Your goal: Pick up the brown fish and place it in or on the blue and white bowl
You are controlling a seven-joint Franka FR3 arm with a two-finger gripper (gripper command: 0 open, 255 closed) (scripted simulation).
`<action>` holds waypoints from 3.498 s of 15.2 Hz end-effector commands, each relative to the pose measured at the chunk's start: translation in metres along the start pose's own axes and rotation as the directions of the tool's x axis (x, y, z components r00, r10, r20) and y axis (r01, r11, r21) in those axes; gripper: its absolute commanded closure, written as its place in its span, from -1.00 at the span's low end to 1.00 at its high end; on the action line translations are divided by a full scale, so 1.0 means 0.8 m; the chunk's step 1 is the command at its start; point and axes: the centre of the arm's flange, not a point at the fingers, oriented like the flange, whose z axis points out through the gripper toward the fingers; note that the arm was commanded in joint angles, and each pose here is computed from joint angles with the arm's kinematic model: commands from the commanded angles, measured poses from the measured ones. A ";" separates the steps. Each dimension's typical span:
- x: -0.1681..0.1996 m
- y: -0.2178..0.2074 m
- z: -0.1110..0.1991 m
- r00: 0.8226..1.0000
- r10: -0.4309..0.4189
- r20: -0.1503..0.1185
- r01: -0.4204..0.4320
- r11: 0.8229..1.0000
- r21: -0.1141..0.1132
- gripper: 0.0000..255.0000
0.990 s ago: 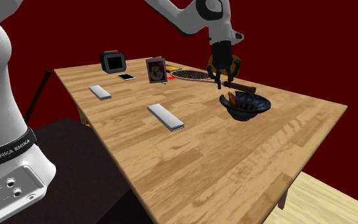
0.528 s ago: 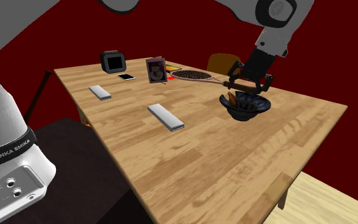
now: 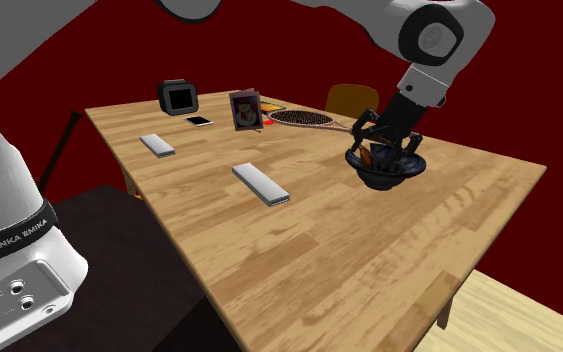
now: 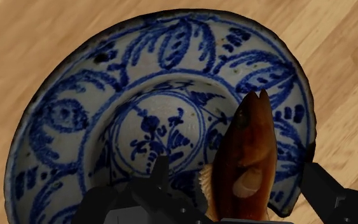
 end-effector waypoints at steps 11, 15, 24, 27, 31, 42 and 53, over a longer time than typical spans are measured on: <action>0.000 0.000 0.002 1.000 0.000 0.000 0.000 1.000 0.000 1.00; 0.000 0.000 0.002 1.000 0.000 0.000 0.000 1.000 0.000 1.00; 0.003 -0.019 -0.040 1.000 0.000 0.000 0.000 1.000 0.000 1.00; 0.005 -0.027 -0.058 1.000 0.000 0.000 0.000 1.000 0.000 1.00; 0.007 -0.038 -0.082 1.000 0.000 0.000 0.000 1.000 0.000 1.00; -0.026 -0.008 -0.123 1.000 0.000 0.000 0.000 1.000 0.000 1.00; -0.031 0.022 -0.057 1.000 0.000 0.000 0.000 1.000 0.000 1.00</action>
